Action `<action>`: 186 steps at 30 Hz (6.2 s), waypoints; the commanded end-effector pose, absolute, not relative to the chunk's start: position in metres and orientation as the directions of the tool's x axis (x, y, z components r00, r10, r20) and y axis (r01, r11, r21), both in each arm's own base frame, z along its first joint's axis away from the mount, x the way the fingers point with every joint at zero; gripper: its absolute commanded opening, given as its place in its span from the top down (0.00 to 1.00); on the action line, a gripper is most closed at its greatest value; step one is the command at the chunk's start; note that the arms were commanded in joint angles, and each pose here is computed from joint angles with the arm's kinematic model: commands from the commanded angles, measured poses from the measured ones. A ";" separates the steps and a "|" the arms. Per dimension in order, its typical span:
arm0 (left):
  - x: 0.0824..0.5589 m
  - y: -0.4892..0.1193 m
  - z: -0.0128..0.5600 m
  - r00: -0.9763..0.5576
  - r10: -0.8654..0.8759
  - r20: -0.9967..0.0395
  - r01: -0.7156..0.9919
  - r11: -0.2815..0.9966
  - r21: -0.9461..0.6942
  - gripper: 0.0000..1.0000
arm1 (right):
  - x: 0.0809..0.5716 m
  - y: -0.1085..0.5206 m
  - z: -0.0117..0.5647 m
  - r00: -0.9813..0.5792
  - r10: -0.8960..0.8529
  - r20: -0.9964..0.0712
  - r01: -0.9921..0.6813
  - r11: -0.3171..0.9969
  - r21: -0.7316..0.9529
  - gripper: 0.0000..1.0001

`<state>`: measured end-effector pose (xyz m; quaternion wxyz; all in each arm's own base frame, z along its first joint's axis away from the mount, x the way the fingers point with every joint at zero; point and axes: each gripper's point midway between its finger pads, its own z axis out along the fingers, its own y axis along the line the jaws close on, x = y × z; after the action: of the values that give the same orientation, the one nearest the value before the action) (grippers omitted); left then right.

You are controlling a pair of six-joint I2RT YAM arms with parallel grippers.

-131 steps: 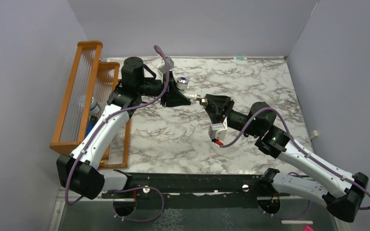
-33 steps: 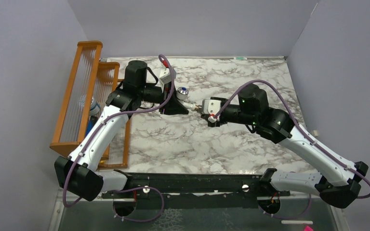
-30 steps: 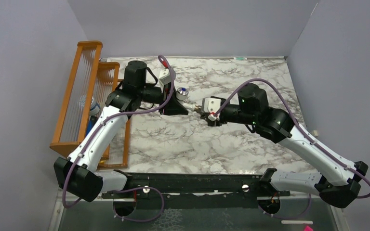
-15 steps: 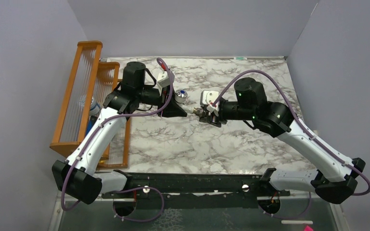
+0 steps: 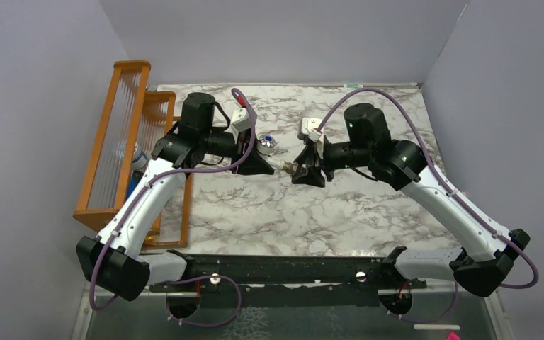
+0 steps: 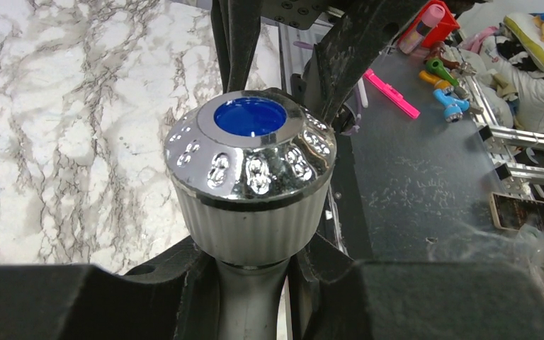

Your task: Install the water faucets

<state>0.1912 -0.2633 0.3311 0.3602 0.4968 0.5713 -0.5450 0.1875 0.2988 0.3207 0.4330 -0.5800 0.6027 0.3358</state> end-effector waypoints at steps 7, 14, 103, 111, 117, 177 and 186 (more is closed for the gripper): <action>0.168 -0.274 0.363 -0.047 0.090 -0.995 0.965 -0.255 -0.068 1.00 | 0.171 0.323 0.363 -0.007 -0.198 -0.980 -0.993 -0.113 0.030 1.00; 0.166 -0.275 0.365 -0.033 0.083 -0.996 0.963 -0.265 -0.054 1.00 | 0.179 0.317 0.349 -0.128 -0.209 -0.970 -0.978 -0.133 0.158 1.00; 0.198 -0.287 0.394 -0.036 -0.017 -0.999 0.993 -0.112 -0.034 1.00 | 0.205 0.245 0.392 0.659 0.085 -0.747 -0.729 0.315 -0.607 0.20; 0.197 -0.287 0.393 -0.045 -0.020 -0.999 0.992 -0.121 -0.042 1.00 | 0.201 0.253 0.395 0.678 0.119 -0.725 -0.726 0.263 -0.636 0.27; 0.197 -0.288 0.394 -0.046 -0.021 -0.999 0.991 -0.129 -0.043 1.00 | 0.202 0.257 0.394 0.673 0.136 -0.727 -0.734 0.242 -0.634 0.31; 0.207 -0.288 0.425 0.104 -0.099 -0.990 0.992 -0.057 0.110 1.00 | 0.213 0.277 0.368 -0.520 0.352 -0.778 -0.791 0.145 0.594 0.98; 0.211 -0.289 0.424 0.098 -0.096 -0.991 0.994 -0.045 0.103 1.00 | 0.212 0.267 0.378 -0.322 0.345 -0.882 -0.883 0.226 0.411 0.27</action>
<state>0.2129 -0.2894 0.3904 0.4758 0.4981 0.4865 -0.5375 0.2066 0.2701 0.3857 0.5108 -0.2331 0.5655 0.6041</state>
